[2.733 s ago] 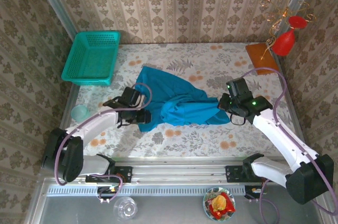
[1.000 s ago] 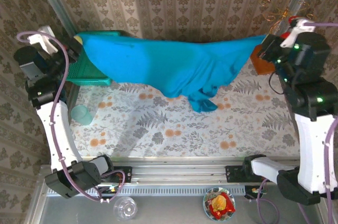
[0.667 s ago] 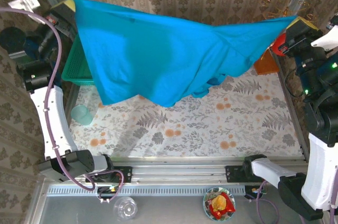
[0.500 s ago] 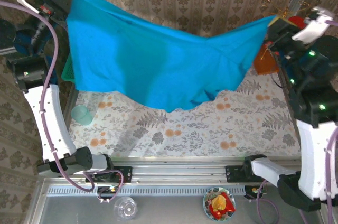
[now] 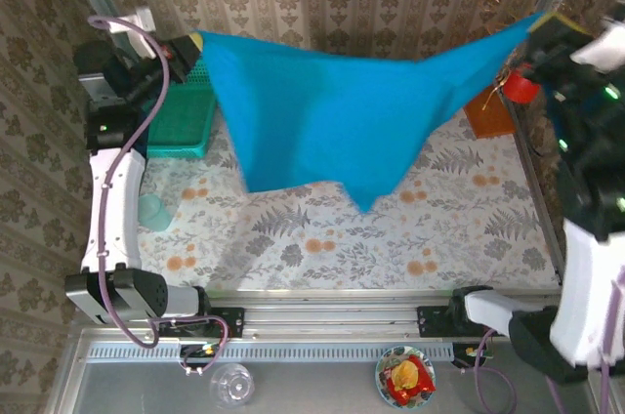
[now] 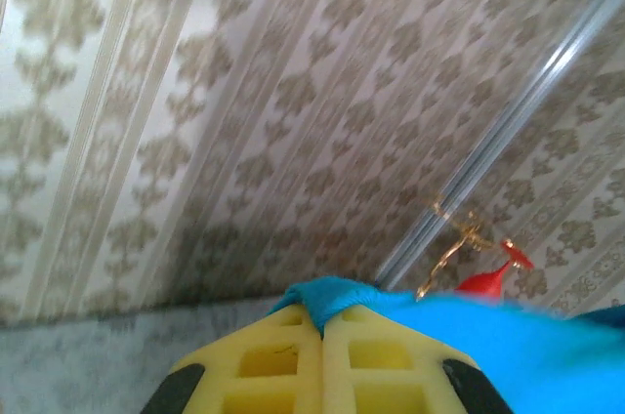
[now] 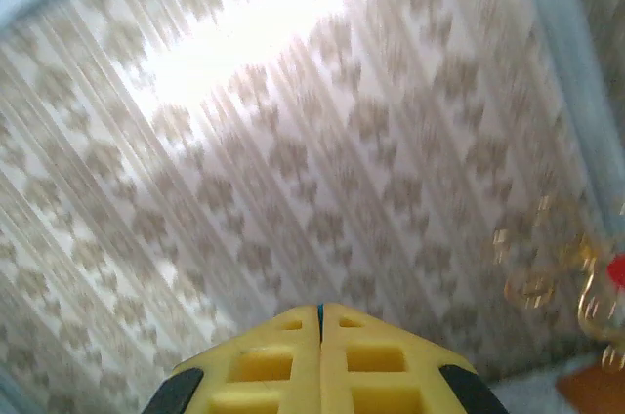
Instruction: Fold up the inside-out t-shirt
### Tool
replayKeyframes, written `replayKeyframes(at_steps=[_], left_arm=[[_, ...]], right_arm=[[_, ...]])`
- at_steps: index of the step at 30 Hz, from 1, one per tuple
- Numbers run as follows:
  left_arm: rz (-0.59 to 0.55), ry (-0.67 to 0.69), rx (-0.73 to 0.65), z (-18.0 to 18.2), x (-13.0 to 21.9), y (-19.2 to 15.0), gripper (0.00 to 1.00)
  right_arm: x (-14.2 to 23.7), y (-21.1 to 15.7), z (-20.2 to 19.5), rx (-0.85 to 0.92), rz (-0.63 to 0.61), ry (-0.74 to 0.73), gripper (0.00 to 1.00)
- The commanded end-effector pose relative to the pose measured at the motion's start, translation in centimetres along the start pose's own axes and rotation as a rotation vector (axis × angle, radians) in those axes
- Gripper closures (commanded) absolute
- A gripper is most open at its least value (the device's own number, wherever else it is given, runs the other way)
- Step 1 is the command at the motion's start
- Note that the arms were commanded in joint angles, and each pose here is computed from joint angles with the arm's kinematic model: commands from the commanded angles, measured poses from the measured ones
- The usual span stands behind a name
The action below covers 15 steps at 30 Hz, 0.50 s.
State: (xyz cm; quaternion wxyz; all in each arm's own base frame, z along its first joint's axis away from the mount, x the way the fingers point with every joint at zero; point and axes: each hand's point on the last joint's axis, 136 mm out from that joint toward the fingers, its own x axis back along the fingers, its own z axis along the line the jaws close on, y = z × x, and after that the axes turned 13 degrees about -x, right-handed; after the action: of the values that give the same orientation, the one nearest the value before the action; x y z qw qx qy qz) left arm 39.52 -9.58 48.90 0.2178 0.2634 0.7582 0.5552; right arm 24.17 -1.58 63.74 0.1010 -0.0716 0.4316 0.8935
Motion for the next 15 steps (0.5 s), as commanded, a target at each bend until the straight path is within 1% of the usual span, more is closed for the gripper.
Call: replayKeyframes(at_steps=[1,3,4,5,6,8,10,12,15], left_arm=[[-0.17,0.02,-0.124,-1.9,3.8,6.7,1.0],[-0.251,0.036,-0.173,-2.8,5.9,10.5,1.0],[-0.276,0.042,-0.198,-3.5,6.7,11.9,1.0],[-0.294,0.041,-0.228,-4.3,7.4,13.1,1.0],[-0.297,0.034,-0.248,-5.0,7.6,13.6,1.0],[-0.291,0.015,-0.246,-5.4,7.6,13.2,1.0],[-0.286,-0.008,-0.236,-5.4,7.3,12.0,1.0],[-0.28,0.005,-0.226,-5.0,7.6,11.1,1.0],[-0.29,0.025,-0.243,-5.6,9.0,10.9,1.0]], right_arm=[[0.3,0.3,-1.3,0.021,-0.039,-0.054,1.0],[-1.6,-2.8,-2.0,-0.023,0.047,-0.044,1.0],[-2.4,-4.2,-2.3,-0.037,0.086,-0.045,1.0],[-3.2,-5.5,-2.5,-0.051,0.125,-0.043,1.0],[-3.7,-6.3,-2.7,-0.057,0.151,-0.045,1.0],[-3.8,-6.4,-2.9,-0.052,0.153,-0.053,1.0],[-3.2,-5.4,-2.9,-0.043,0.115,-0.057,1.0],[-2.5,-4.5,-2.5,-0.041,0.086,-0.044,1.0],[-1.4,-3.4,-2.0,-0.032,0.064,-0.028,1.0]])
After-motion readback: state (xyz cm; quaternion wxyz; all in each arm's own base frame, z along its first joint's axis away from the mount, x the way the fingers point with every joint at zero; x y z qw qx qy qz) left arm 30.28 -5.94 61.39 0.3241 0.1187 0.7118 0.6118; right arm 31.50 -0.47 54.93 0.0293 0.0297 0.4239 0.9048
